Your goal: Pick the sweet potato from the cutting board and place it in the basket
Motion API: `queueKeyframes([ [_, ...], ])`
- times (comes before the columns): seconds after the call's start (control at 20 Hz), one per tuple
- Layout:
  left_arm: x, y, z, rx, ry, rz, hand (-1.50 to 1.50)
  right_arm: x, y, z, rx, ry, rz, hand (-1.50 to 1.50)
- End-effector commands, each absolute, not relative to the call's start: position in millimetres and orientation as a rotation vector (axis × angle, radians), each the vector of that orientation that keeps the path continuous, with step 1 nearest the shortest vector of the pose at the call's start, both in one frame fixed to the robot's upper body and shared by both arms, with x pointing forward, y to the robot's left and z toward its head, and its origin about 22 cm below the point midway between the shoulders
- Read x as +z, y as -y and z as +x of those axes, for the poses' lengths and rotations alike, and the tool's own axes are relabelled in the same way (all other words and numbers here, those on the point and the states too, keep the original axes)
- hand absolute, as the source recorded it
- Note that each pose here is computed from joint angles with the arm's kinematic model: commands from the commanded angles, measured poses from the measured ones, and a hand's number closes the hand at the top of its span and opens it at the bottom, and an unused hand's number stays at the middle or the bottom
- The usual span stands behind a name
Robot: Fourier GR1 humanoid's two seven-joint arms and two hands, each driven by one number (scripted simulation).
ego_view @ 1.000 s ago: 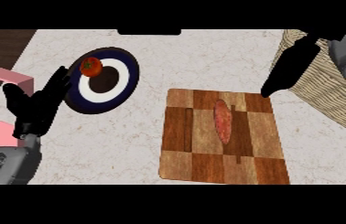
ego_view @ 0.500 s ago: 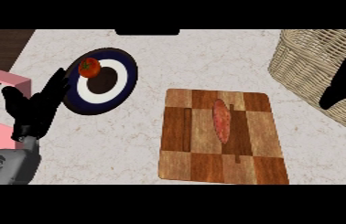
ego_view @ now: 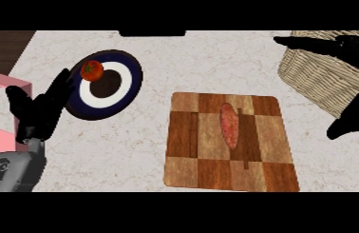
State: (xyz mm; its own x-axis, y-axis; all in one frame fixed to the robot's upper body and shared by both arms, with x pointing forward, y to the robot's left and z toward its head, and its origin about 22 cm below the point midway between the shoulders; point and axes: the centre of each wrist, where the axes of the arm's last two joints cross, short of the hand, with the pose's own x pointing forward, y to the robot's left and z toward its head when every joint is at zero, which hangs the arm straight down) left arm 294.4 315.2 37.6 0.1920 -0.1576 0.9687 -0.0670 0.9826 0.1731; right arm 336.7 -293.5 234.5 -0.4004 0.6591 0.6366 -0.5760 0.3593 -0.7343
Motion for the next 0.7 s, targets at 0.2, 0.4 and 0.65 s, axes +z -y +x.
queueKeyframes([
  [0.2, 35.7, -319.4, 293.6, -0.067, 1.394, 0.21, 0.0, 152.4, 288.3, 333.0, 1.274, 1.522, -0.092, -1.5],
  [0.4, 23.6, -318.4, 288.3, -0.08, 1.386, 0.19, 0.0, 116.9, 248.0, 342.7, 1.213, 1.584, -0.057, -1.5],
  [0.65, 35.8, -311.7, 281.6, -0.081, 1.398, 0.175, 0.0, 74.5, 233.1, 342.8, 1.114, 1.593, -0.005, -1.5],
])
